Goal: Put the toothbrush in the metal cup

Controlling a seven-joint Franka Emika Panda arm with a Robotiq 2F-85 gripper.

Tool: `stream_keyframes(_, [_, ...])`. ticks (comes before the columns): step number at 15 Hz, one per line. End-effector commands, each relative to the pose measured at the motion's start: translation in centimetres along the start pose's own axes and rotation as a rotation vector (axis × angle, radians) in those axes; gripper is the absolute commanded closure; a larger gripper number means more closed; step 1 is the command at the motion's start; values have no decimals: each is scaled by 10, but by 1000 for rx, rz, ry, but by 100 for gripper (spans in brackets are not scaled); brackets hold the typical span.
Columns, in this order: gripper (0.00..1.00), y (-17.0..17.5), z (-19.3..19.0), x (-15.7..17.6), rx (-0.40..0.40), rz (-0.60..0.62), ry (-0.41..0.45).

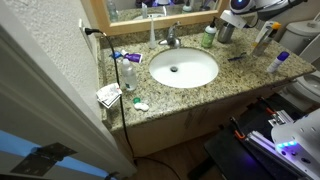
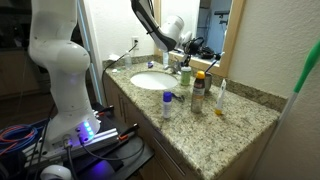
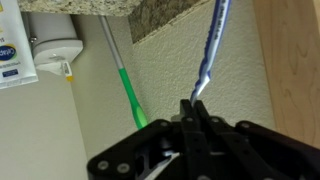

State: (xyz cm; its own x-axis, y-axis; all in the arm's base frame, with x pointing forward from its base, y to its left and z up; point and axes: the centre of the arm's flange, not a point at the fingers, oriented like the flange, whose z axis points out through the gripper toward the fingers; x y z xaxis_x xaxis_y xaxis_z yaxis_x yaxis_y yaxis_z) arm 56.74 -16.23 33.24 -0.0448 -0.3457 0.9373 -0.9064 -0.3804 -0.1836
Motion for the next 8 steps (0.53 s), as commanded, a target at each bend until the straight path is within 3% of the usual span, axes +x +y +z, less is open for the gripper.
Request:
stream_keyframes(1, [99,8,18,14,-24,-27,50])
stream_keyframes(8, [95,14,23,9,-40,-47,31])
